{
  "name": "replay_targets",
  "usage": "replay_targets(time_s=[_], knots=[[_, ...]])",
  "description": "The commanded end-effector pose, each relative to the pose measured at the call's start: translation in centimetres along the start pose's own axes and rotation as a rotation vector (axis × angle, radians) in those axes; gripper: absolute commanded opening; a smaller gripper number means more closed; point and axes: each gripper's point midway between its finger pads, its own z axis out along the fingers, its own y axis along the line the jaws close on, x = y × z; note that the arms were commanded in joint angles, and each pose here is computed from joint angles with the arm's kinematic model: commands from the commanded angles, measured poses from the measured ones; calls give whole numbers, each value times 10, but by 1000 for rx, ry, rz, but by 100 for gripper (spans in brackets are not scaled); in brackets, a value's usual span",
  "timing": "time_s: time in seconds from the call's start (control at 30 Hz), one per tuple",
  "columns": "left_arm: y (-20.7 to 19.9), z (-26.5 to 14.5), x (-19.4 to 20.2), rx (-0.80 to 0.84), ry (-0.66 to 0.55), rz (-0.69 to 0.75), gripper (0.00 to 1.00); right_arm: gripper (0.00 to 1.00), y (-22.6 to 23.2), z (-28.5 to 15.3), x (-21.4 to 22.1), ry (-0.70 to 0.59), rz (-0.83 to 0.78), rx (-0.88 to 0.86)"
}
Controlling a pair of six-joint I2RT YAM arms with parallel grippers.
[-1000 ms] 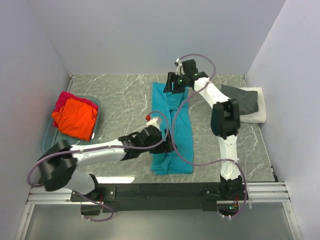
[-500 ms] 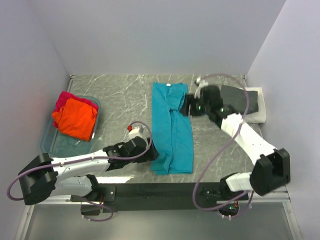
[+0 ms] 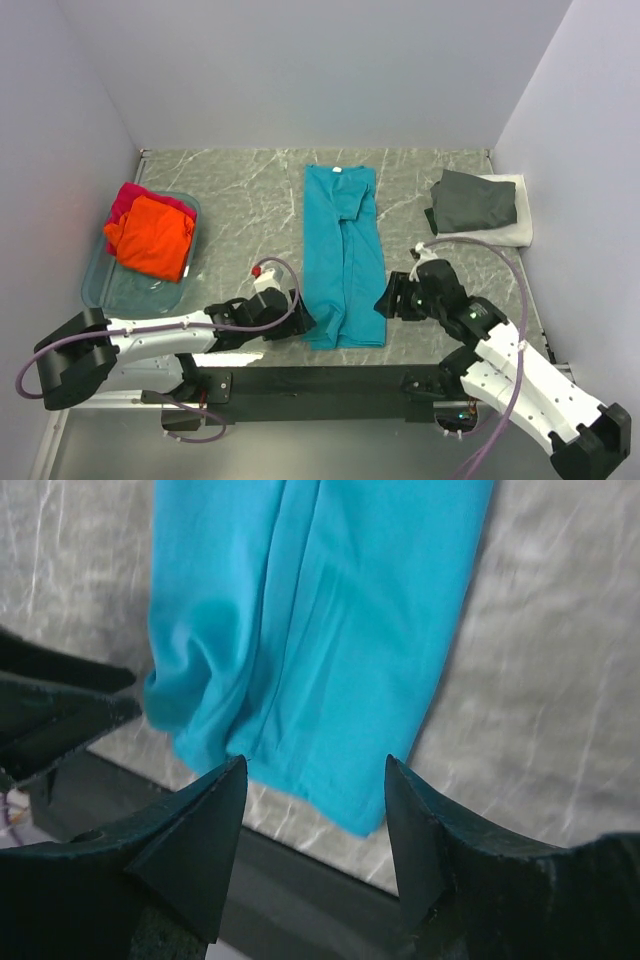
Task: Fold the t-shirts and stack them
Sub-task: Fold the tshirt
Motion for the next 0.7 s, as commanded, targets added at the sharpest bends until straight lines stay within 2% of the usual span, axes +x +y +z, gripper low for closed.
replay_targets(time_s=[0.0, 0.23, 0.37, 0.67], knots=[[-9, 1, 11, 40, 25, -24, 84, 64, 0, -4, 20, 37, 110, 4], [-7, 2, 17, 29, 38, -24, 81, 63, 6, 6, 47, 76, 171, -19], [-5, 3, 22, 18, 53, -20, 78, 63, -4, 18, 65, 98, 193, 25], [-2, 8, 39, -4, 109, -8, 61, 63, -15, 26, 82, 122, 207, 66]])
